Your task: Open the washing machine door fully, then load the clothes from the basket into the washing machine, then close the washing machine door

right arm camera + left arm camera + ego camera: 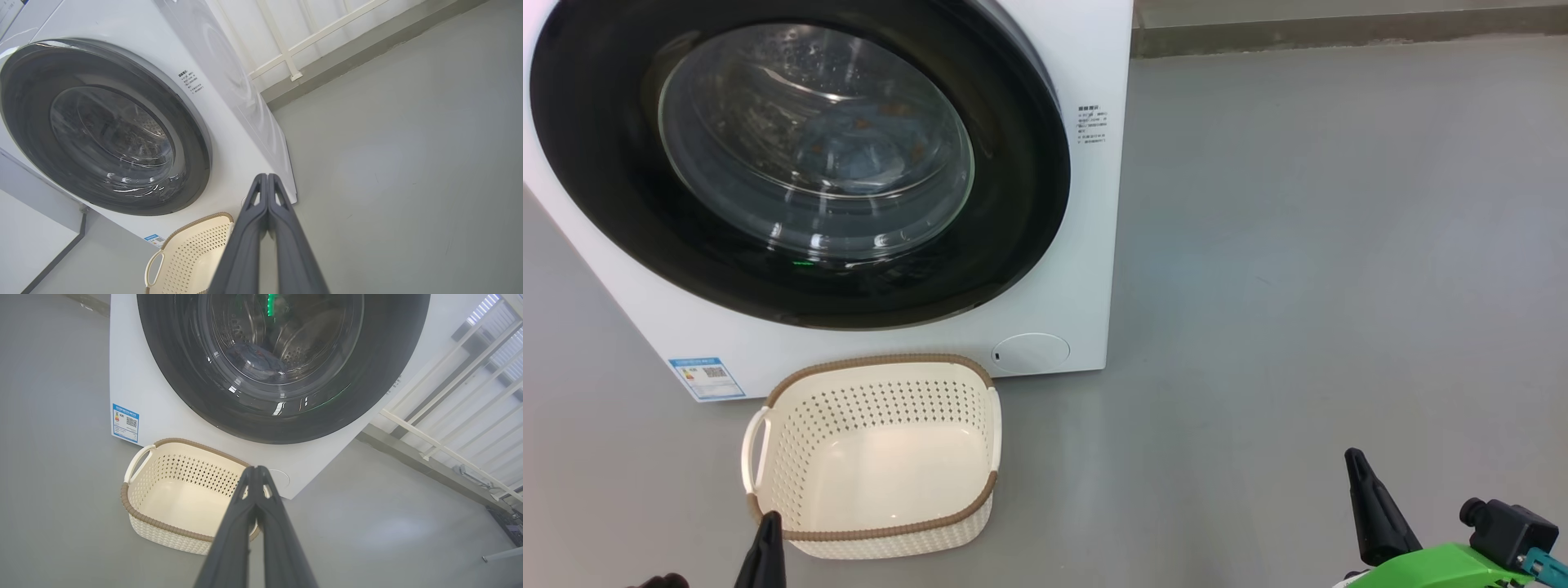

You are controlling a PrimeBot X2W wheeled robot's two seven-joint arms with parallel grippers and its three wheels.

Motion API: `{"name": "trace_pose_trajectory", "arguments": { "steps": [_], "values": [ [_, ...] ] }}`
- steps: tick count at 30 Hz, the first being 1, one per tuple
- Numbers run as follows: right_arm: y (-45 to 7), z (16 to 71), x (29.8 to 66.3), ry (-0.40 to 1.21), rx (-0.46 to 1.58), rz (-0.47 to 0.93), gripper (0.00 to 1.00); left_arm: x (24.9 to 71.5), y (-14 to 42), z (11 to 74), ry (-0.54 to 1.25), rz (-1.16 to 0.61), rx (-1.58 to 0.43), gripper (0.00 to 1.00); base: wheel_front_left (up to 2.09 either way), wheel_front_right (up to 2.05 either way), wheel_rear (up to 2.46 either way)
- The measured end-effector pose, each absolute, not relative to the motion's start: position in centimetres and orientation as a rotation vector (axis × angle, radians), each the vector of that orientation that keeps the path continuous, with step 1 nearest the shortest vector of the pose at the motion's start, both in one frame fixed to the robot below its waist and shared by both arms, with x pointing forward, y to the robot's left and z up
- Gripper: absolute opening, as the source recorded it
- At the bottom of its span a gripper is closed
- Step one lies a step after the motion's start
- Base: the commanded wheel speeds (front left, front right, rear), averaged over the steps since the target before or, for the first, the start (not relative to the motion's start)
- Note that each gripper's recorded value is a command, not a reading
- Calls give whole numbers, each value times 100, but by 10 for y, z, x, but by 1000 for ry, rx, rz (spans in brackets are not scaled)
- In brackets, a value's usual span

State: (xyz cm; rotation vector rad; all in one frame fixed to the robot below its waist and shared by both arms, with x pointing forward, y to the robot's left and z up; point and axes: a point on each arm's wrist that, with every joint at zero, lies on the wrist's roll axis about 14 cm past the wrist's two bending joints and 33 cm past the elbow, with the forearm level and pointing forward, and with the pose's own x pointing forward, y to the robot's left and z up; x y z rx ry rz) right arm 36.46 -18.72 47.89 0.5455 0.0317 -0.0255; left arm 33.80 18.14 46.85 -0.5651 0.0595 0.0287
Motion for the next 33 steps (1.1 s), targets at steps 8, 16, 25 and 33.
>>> {"name": "trace_pose_trajectory", "arguments": {
  "steps": [8, 16, 25, 33],
  "values": [
    [-191, 477, 364, 41, 627, -45, 0, 339, 183, 466, 72, 44, -646, 0, 0, 0, 0],
    [-193, 474, 364, 54, 716, -61, 0, 344, 185, 467, 74, 55, -735, 0, 0, 0, 0],
    [-195, 472, 364, 62, 802, -74, 0, 346, 186, 466, 83, 66, -820, 0, 0, 0, 0],
    [-195, 476, 369, 55, 889, -75, 0, 351, 186, 468, 85, 68, -903, 0, 0, 0, 0]
  ]
}}
